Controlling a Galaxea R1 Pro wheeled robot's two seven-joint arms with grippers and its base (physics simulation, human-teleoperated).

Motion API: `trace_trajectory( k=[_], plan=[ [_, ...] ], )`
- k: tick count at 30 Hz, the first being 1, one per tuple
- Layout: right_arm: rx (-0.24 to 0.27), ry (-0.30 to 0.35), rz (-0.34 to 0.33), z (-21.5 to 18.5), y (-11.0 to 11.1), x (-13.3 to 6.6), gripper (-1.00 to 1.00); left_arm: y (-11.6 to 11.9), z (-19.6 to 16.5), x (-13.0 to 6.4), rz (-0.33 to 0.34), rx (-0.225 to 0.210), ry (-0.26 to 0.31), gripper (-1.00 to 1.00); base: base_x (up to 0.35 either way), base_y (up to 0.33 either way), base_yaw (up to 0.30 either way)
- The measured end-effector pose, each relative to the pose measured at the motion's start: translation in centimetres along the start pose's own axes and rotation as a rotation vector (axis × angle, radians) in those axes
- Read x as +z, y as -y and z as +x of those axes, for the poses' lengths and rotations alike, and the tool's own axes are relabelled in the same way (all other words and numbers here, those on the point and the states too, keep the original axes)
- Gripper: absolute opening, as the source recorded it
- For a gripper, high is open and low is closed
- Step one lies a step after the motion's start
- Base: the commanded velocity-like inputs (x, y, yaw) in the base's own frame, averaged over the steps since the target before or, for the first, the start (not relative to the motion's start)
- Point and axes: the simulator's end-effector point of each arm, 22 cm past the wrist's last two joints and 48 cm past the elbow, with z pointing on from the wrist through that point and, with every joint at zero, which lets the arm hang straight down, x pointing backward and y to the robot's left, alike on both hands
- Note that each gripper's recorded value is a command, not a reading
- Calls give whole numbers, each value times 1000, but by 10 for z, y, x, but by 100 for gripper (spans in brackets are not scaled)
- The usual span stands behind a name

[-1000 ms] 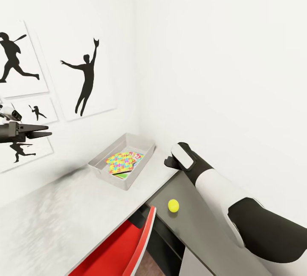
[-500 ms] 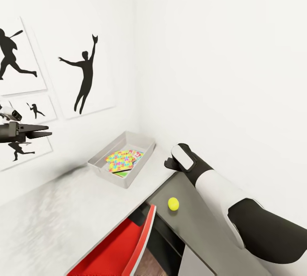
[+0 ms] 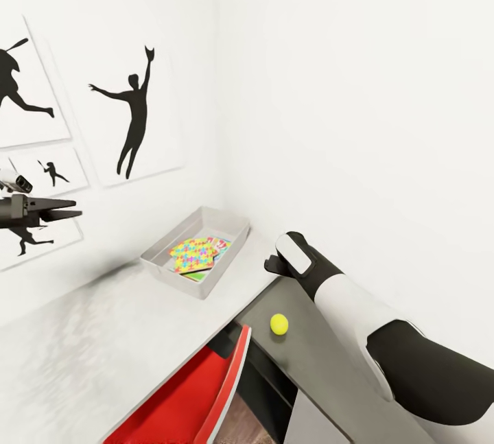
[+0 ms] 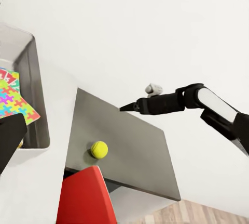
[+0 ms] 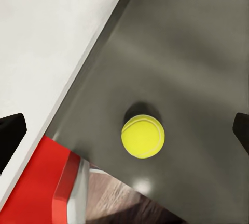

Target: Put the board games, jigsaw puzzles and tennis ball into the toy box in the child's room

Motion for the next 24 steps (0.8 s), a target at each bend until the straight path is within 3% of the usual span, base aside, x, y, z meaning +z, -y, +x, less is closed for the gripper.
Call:
trace_trajectory(
  k=[6, 24],
  plan=[
    [0, -8, 2, 2, 0, 5, 100, -2, -6, -4, 4, 1, 28, 100, 0, 0, 0],
    [0, -28, 20, 10, 5, 23, 100, -17, -1, 3, 0, -22, 20, 100, 0, 0, 0]
  ],
)
